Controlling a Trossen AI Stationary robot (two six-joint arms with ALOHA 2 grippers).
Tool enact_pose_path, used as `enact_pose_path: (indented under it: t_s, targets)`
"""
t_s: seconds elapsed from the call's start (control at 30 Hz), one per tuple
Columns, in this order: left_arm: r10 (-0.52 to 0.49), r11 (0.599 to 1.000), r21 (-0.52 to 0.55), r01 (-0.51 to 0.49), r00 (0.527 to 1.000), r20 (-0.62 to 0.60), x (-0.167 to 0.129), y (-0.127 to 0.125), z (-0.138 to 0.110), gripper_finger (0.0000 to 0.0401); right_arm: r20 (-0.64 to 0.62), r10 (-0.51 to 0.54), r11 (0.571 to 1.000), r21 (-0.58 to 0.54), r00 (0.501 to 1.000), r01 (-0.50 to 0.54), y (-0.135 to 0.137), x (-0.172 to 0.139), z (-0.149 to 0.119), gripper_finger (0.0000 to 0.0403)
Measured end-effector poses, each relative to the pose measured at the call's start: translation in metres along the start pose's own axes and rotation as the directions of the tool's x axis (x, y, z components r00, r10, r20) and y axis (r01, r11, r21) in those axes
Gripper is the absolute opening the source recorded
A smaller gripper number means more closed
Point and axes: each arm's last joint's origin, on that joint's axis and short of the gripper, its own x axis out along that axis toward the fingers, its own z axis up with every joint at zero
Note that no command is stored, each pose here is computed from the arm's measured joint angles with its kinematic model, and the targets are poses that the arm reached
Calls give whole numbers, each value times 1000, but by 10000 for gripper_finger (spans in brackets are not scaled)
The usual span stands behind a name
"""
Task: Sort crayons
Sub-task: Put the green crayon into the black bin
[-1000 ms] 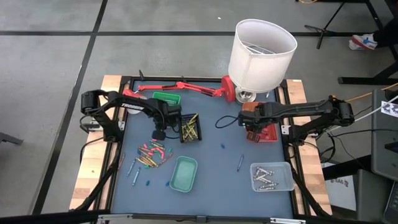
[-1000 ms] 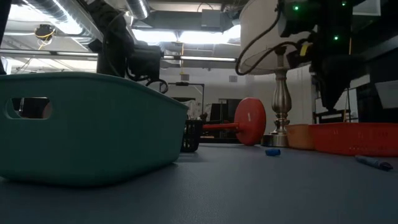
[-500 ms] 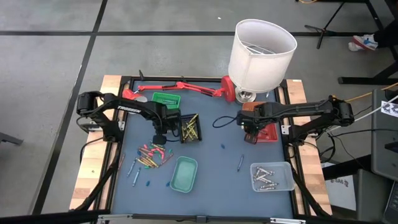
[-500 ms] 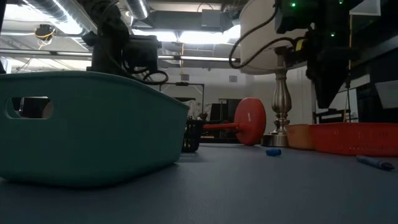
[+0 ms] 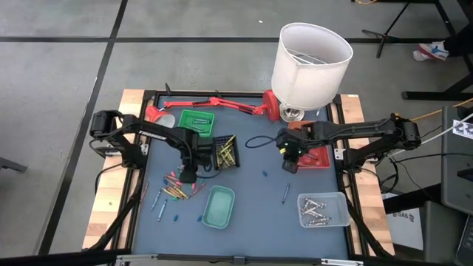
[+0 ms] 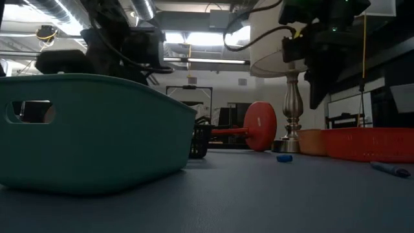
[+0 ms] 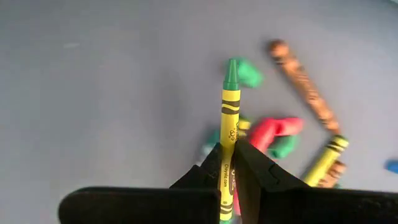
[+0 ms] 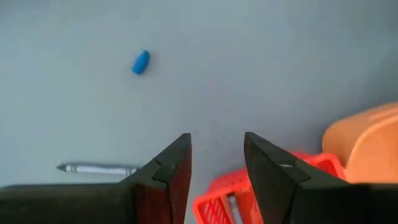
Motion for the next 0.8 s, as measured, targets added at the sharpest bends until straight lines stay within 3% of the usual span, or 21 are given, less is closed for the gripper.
enact_pose_path:
  t_s: [0.3, 0.57, 0.8]
  targets:
    - [-33, 998, 55, 32, 999, 16, -1, -13, 6, 9, 130, 37, 999, -6, 991, -37, 4, -1, 13, 146]
    - [-37, 985, 170, 20, 994, 98, -30, -31, 31, 9, 177, 51, 999, -10, 983, -50, 5, -2, 17, 146]
    - [118, 969, 171, -178, 943, 313, -57, -35, 59, 9, 166, 48, 999, -9, 985, -47, 6, 5, 20, 146]
